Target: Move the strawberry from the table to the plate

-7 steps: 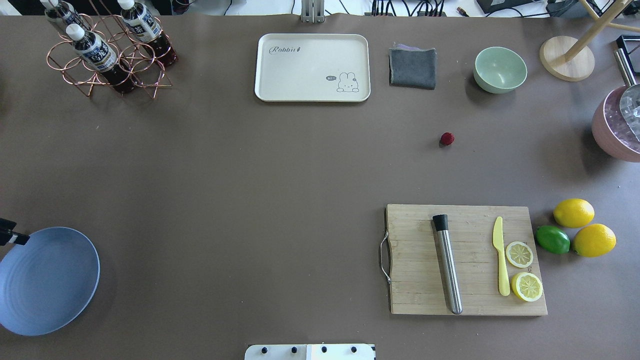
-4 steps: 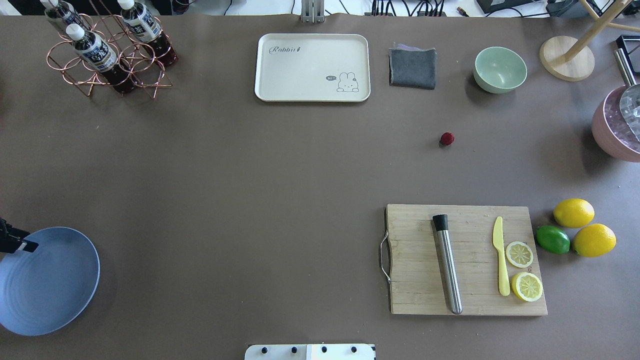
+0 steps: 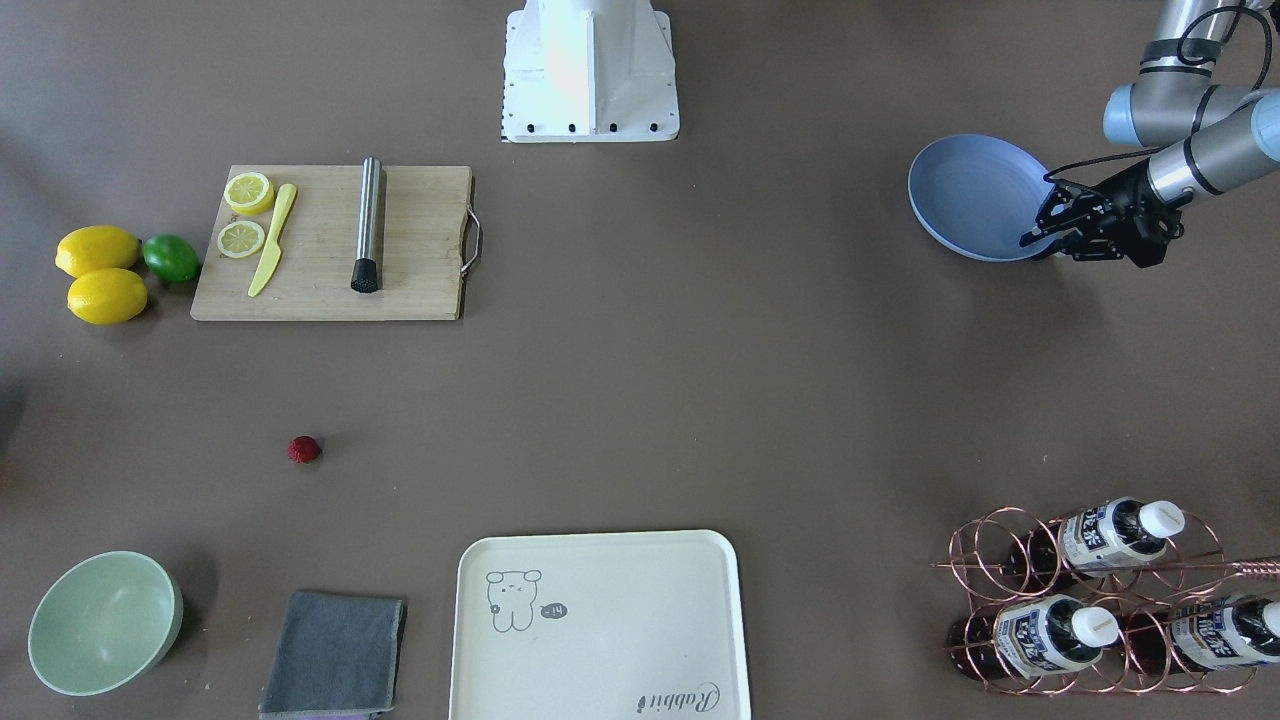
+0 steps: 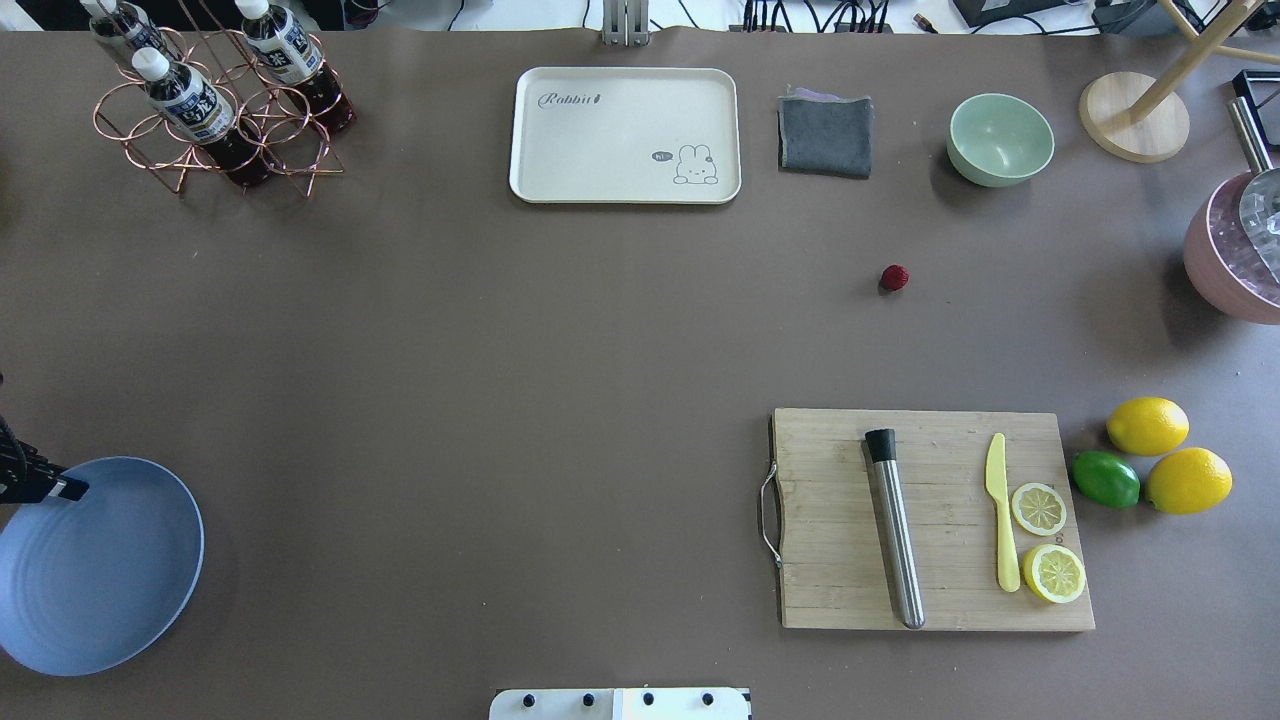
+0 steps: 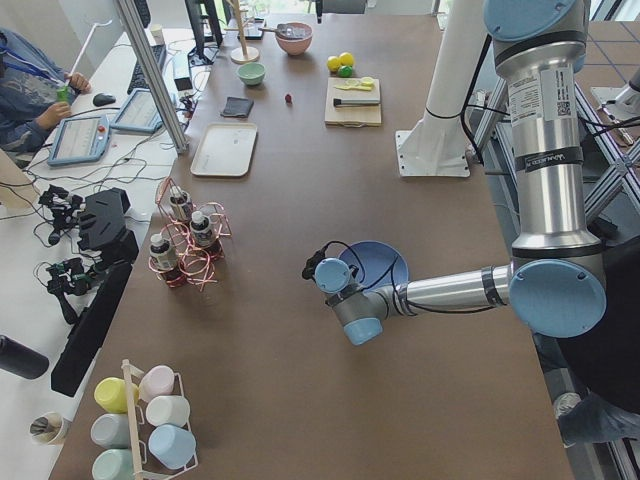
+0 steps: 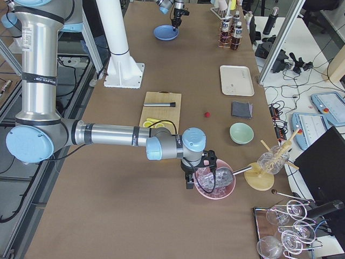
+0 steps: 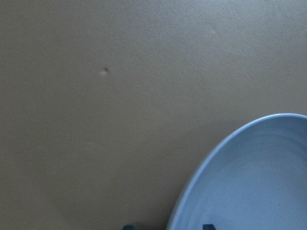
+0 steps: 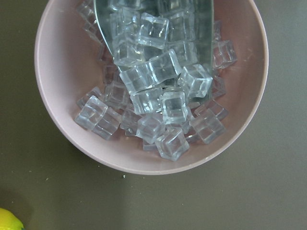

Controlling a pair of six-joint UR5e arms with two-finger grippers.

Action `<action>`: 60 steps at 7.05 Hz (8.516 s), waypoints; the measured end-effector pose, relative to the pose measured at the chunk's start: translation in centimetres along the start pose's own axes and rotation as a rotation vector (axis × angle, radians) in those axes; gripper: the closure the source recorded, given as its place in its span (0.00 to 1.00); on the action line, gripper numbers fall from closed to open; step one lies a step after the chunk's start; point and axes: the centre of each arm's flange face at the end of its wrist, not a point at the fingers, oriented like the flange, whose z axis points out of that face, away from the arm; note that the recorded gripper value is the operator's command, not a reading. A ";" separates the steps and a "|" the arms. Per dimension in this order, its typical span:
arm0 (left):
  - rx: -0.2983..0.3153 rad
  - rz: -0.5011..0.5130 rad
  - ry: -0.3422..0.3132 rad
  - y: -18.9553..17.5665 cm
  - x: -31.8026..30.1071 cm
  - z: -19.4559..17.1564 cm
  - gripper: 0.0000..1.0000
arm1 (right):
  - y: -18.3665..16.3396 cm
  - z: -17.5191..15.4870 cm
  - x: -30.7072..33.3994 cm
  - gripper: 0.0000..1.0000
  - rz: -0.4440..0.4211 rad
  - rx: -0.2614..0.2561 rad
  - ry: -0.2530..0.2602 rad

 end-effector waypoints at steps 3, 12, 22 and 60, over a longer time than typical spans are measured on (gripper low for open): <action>0.030 -0.027 0.069 -4.9 2.0 -0.6 1.00 | 0.0 -0.1 -0.1 0.00 -0.001 0.001 0.000; 0.189 -0.289 0.073 -36.3 21.3 5.3 1.00 | 0.0 -0.1 -0.1 0.00 -0.001 0.002 -0.003; 0.232 -0.304 -0.095 -42.0 28.9 15.3 0.46 | -0.1 -0.2 -0.3 0.00 -0.002 0.003 -0.008; 0.099 -0.187 -0.307 -11.4 -11.2 -27.9 0.02 | -12.1 11.6 -45.6 1.00 0.128 0.251 -0.037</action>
